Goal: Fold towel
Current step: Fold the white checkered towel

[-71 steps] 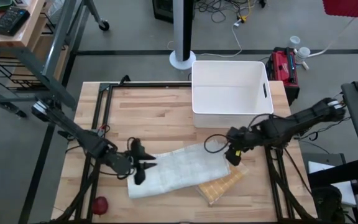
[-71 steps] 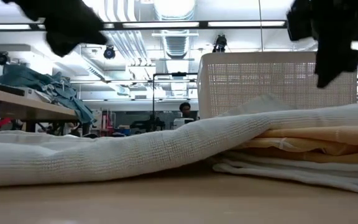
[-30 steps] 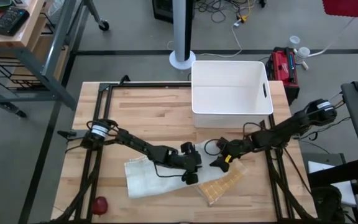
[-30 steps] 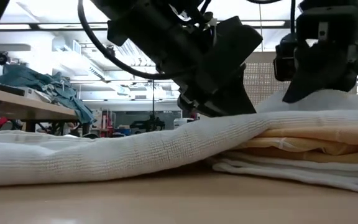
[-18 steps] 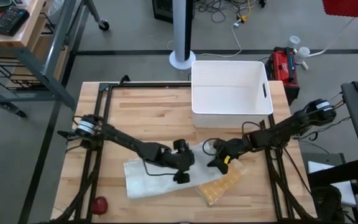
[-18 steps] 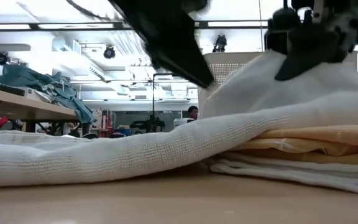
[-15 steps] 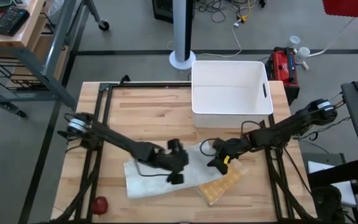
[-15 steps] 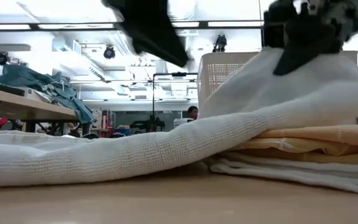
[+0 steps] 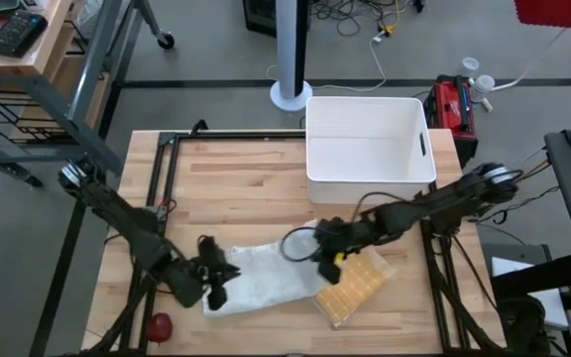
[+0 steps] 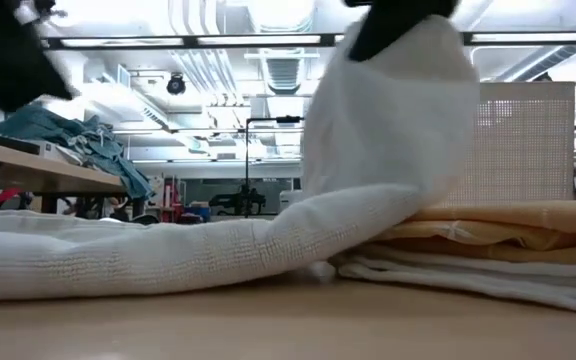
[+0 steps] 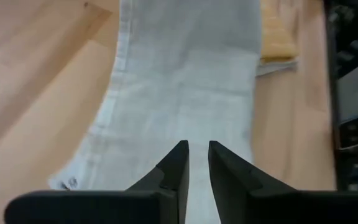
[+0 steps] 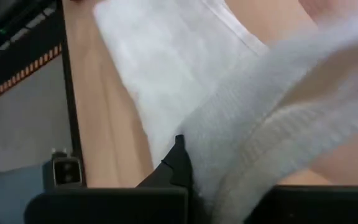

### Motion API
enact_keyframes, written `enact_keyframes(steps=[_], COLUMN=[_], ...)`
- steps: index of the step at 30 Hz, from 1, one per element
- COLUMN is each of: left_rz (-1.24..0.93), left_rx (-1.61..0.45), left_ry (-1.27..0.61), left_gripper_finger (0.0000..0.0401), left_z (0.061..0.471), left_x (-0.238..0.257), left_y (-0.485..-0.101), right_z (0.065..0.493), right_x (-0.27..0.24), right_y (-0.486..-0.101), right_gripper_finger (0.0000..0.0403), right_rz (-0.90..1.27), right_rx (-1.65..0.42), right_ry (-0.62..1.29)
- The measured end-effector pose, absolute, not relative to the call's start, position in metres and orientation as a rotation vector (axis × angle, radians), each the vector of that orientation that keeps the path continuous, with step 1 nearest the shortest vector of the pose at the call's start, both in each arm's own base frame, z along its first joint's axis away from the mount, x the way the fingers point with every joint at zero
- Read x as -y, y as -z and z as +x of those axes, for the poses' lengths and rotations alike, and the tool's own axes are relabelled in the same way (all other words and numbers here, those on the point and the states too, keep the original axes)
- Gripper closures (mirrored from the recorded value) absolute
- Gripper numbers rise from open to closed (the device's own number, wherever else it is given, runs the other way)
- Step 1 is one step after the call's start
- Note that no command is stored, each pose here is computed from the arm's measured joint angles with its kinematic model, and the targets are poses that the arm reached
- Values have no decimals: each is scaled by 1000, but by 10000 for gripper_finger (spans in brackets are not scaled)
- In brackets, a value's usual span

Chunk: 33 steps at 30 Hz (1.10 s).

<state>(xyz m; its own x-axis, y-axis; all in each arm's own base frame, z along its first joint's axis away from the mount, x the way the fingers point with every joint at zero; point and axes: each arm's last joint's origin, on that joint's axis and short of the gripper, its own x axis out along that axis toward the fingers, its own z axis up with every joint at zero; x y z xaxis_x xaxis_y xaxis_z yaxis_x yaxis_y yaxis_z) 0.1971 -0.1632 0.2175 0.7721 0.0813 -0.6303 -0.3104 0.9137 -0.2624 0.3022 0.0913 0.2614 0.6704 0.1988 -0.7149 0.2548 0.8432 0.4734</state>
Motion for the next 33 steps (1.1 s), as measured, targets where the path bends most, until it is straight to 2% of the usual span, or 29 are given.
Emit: enact_keyframes(steps=[7,13,19,26,33], left_rz=[-421,-433,-421,-454,-396], left_rx=[-679,-643,-489,-325,-257], left_ry=[-238,-288,-306,-224,-161], left_gripper_finger=[356,358,364,364,364], left_z=[173,171,153,129,114], left_x=[170,171,178,194,205], left_y=[-183,-183,-209,-248,-278], right_z=[364,412,444,473,495], right_x=[-105,-114,-119,-127,-132], right_y=[-258,-252,-246,-249,-253], right_gripper_finger=[402,402,403,403,403], right_rz=[474,417,393,367,357], right_rx=[-943,-969,-990,-968,-922], right_ry=[52,26,26,7,-22])
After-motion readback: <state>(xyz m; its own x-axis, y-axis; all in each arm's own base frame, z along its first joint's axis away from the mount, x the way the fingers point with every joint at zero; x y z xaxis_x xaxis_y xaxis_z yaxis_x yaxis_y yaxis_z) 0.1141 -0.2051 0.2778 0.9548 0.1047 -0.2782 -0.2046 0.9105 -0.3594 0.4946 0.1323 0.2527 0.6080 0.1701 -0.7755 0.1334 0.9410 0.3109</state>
